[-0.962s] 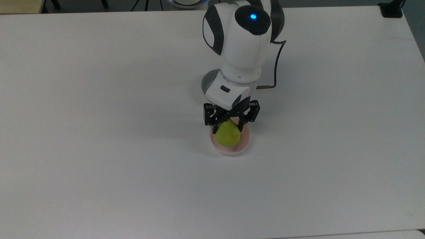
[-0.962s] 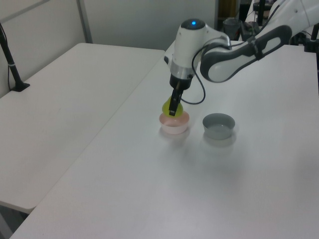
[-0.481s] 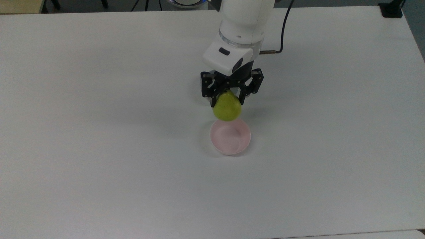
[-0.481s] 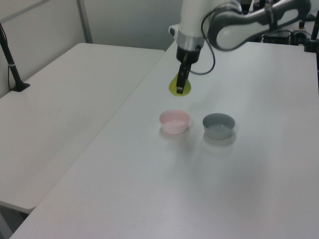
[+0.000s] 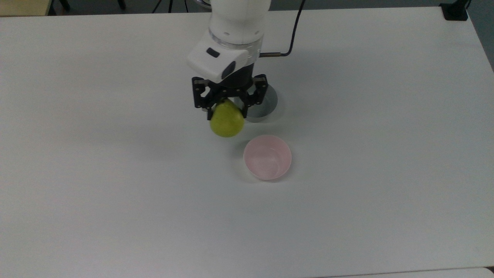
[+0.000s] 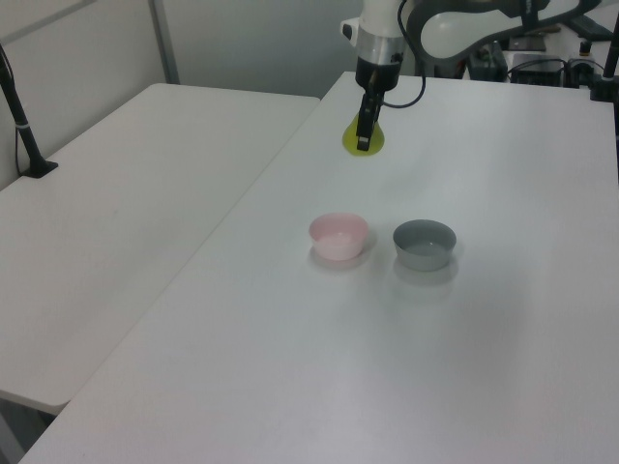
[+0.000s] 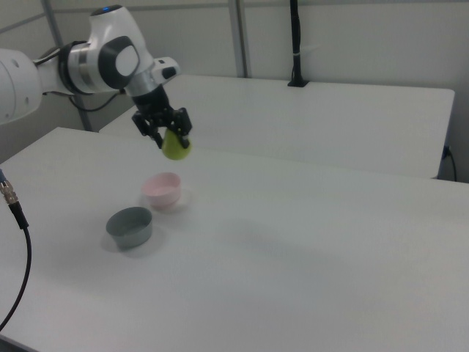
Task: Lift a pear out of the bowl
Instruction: 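Lift the pear out of the pink bowl and carry it sideways, then lower the pear onto the table beside the bowls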
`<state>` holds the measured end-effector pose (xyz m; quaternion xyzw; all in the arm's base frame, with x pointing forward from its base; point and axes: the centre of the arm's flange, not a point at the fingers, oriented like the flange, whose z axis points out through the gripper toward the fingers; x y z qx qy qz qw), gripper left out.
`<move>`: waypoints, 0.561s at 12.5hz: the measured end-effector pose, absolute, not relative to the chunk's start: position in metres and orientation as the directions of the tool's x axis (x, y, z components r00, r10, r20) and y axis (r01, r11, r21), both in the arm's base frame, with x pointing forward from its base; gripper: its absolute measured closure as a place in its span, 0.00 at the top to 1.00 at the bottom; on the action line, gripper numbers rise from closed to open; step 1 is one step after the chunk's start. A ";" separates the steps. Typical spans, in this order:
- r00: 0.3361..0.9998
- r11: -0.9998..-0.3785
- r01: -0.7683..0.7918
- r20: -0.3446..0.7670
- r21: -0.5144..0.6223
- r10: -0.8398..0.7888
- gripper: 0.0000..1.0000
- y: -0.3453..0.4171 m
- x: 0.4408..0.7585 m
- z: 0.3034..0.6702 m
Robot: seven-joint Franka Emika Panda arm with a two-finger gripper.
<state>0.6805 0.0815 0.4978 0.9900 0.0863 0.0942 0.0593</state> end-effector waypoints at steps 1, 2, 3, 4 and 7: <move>0.970 -0.980 0.150 0.172 0.133 0.172 0.74 0.055 0.683 0.498; 0.971 -0.980 0.147 0.169 0.133 0.168 0.74 0.035 0.684 0.498; 0.973 -0.982 0.139 0.164 0.128 0.159 0.74 0.004 0.685 0.497; 0.975 -0.983 0.136 0.161 0.120 0.155 0.74 -0.022 0.685 0.497; 0.976 -0.986 0.130 0.161 0.109 0.146 0.74 -0.070 0.684 0.493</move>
